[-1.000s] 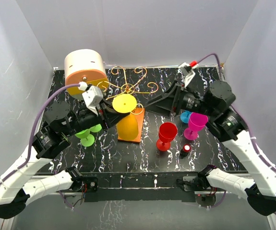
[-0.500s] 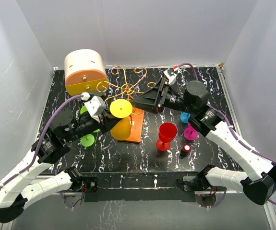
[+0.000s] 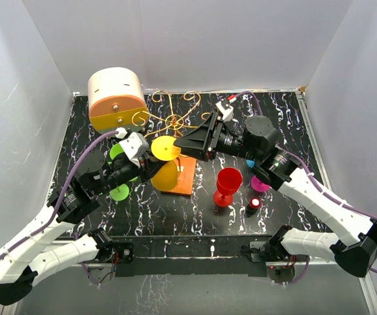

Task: Place the wine glass upside down on the wine glass rack

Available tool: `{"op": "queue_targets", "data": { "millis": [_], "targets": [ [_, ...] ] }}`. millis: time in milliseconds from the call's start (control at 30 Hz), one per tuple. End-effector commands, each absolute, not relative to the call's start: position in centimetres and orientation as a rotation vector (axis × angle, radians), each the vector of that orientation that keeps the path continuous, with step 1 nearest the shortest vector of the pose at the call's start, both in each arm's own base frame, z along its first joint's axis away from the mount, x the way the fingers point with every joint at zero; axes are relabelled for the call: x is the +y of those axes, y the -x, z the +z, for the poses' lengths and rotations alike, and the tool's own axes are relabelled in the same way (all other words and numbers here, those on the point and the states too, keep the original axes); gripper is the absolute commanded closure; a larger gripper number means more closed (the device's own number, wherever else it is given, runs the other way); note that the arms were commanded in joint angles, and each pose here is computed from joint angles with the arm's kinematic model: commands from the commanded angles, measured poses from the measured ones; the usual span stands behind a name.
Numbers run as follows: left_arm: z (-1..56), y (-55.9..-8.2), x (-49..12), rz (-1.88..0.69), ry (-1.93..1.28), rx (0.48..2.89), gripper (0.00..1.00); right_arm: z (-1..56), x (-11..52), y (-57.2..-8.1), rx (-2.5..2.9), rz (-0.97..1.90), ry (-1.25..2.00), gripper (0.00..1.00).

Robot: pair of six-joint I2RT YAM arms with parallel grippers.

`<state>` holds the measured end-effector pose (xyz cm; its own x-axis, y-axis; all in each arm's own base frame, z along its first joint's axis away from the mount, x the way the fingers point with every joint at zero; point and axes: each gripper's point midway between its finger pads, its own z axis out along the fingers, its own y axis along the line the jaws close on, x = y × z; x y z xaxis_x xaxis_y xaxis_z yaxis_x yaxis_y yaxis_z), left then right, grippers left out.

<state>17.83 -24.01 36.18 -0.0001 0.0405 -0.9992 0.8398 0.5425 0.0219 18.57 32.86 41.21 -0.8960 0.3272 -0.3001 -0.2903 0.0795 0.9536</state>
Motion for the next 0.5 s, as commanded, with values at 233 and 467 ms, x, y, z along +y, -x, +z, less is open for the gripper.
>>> {"op": "queue_targets", "data": {
  "millis": [233, 467],
  "targets": [
    [37.7, -18.01, -24.2, -0.757, -0.79, 1.383, 1.0, 43.37, 33.17, -18.79, 1.832, 1.936, -0.049, 0.71],
    [37.25, -18.36, -24.77, -0.748, -0.815, 1.387, 1.0, 43.61, 33.37, -18.7, 1.845, 1.982, -0.094, 0.78]
  ]
}}
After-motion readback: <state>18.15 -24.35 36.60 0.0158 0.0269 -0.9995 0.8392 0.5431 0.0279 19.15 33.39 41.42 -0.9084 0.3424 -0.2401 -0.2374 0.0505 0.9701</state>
